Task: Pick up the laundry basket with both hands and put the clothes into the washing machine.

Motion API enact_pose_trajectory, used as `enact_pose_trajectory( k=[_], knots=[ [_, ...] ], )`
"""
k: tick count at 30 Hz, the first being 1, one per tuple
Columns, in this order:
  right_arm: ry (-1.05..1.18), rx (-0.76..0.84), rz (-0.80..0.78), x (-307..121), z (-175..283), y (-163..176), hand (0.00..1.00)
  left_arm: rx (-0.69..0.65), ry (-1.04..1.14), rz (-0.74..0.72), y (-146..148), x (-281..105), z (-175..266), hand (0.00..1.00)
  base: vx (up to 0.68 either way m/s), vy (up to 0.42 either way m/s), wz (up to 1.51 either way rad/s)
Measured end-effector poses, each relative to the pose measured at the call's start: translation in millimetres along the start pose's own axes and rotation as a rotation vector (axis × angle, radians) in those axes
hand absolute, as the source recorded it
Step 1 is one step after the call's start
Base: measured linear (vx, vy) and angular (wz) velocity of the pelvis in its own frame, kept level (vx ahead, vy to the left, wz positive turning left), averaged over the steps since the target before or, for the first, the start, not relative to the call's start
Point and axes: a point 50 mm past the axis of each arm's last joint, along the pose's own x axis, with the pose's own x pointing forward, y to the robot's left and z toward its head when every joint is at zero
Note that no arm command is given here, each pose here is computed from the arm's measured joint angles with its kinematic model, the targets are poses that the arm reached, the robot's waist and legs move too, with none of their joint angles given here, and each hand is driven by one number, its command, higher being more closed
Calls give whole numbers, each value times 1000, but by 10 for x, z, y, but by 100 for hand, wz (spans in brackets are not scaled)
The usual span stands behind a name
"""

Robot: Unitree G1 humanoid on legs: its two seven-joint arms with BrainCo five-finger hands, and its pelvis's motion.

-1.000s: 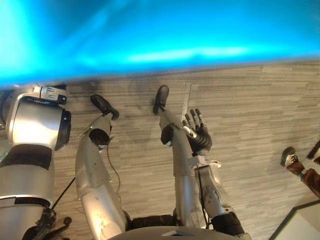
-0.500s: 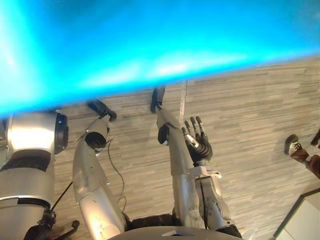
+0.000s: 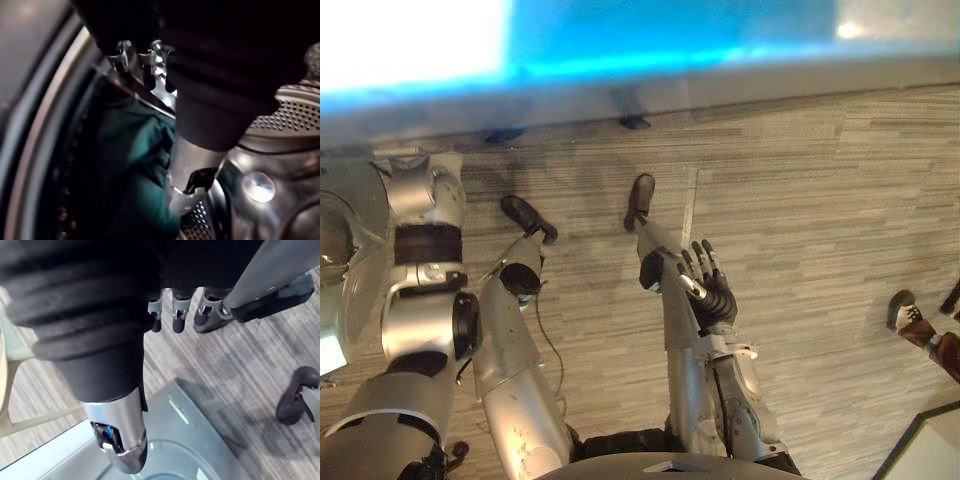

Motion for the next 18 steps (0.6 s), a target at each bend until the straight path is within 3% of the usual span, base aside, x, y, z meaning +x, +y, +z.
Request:
enact_pose_trajectory(
  k=[7,14,18],
  knots=[
    [33,-23,3,-107,-51,19,0,-63,66,24,263,-375,-337,0,-21,-22,2],
    [39,-47,-26,-180,-24,-69,0,-116,120,-220,232,-863,-513,0,-26,-37,4],
    [63,-106,-16,-209,-14,-125,0,-136,227,-241,333,-1139,-784,0,-6,-3,1]
  ],
)
